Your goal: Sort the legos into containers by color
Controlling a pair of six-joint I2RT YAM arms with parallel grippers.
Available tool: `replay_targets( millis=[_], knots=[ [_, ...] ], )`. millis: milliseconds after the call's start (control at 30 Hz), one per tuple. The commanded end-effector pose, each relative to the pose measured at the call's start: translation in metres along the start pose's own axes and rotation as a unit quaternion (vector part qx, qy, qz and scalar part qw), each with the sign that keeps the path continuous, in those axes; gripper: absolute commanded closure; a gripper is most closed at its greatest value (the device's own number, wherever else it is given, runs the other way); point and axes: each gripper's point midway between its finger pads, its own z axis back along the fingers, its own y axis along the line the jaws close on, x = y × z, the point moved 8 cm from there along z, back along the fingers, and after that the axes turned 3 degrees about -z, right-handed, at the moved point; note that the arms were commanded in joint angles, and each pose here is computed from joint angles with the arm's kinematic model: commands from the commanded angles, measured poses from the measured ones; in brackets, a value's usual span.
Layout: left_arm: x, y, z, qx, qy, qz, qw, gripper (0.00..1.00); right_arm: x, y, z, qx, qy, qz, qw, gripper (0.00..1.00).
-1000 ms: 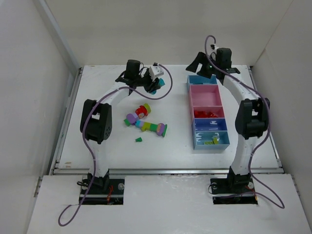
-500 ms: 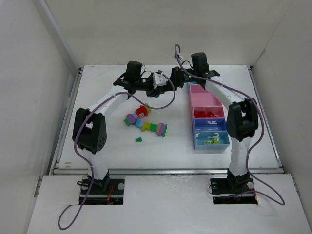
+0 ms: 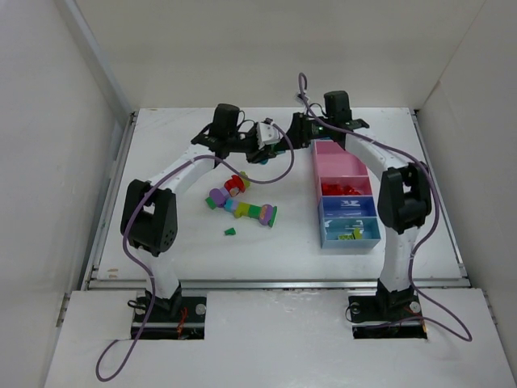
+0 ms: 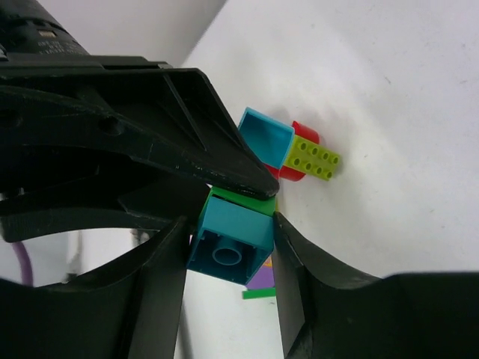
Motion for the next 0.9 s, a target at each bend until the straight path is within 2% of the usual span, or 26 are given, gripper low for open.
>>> replay_targets(
  millis=[0, 67, 100, 133, 167, 200, 233, 267, 300, 400, 467, 567, 633, 667, 700, 800, 867],
  knots=[
    [0.014, 0.004, 0.019, 0.025, -0.001, 0.0, 1.0, 1.0, 0.015, -0.01, 0.04, -0.035, -0.055, -0.034, 0.997, 1.0],
    [0.01, 0.005, 0.023, 0.031, 0.007, 0.011, 0.999, 1.0, 0.024, -0.043, 0.078, -0.119, -0.132, -0.078, 0.981, 1.0],
    [0.009, 0.005, 0.023, 0.033, 0.013, 0.019, 0.999, 1.0, 0.027, -0.052, 0.088, -0.149, -0.167, -0.143, 0.964, 1.0],
    [0.005, 0.005, 0.021, 0.034, 0.018, 0.022, 0.999, 1.0, 0.031, -0.06, 0.1, -0.184, -0.205, -0.18, 0.944, 1.0],
    [0.002, 0.007, 0.024, 0.038, 0.02, 0.024, 0.999, 1.0, 0.034, -0.081, 0.116, -0.24, -0.265, -0.213, 0.909, 1.0],
    [0.0, 0.008, 0.022, 0.039, 0.019, 0.027, 0.999, 1.0, 0.043, -0.078, 0.119, -0.243, -0.303, -0.251, 0.887, 1.0],
    [0.0, 0.008, 0.022, 0.043, 0.022, 0.033, 0.998, 1.0, 0.046, -0.082, 0.121, -0.26, -0.325, -0.267, 0.869, 1.0],
    [0.001, 0.01, 0.022, 0.046, 0.019, 0.028, 0.998, 1.0, 0.052, -0.092, 0.127, -0.295, -0.362, -0.278, 0.84, 1.0],
    [-0.003, 0.009, 0.019, 0.043, 0.021, 0.038, 0.998, 1.0, 0.064, -0.086, 0.126, -0.297, -0.383, -0.276, 0.83, 1.0],
    [-0.009, 0.017, 0.023, 0.06, 0.028, 0.039, 0.997, 1.0, 0.08, -0.105, 0.126, -0.329, -0.42, -0.271, 0.801, 1.0],
    [-0.011, 0.02, 0.022, 0.063, 0.031, 0.044, 0.997, 1.0, 0.079, -0.121, 0.124, -0.34, -0.434, -0.299, 0.779, 1.0],
    [-0.016, 0.025, 0.023, 0.077, 0.035, 0.046, 0.995, 1.0, 0.065, -0.144, 0.124, -0.355, -0.429, -0.351, 0.753, 1.0],
    [-0.018, 0.028, 0.026, 0.082, 0.037, 0.048, 0.995, 1.0, 0.057, -0.15, 0.122, -0.366, -0.415, -0.366, 0.748, 0.98],
    [-0.021, 0.029, 0.024, 0.083, 0.036, 0.052, 0.995, 1.0, 0.059, -0.147, 0.124, -0.367, -0.42, -0.362, 0.747, 0.93],
    [-0.022, 0.029, 0.025, 0.086, 0.04, 0.052, 0.994, 1.0, 0.054, -0.15, 0.123, -0.376, -0.416, -0.368, 0.742, 0.78],
    [-0.024, 0.032, 0.023, 0.098, 0.041, 0.062, 0.992, 1.0, 0.057, -0.148, 0.124, -0.374, -0.419, -0.365, 0.743, 0.48],
    [-0.02, 0.035, 0.023, 0.103, 0.036, 0.059, 0.992, 1.0, 0.064, -0.146, 0.125, -0.369, -0.417, -0.35, 0.754, 0.4]
  ],
)
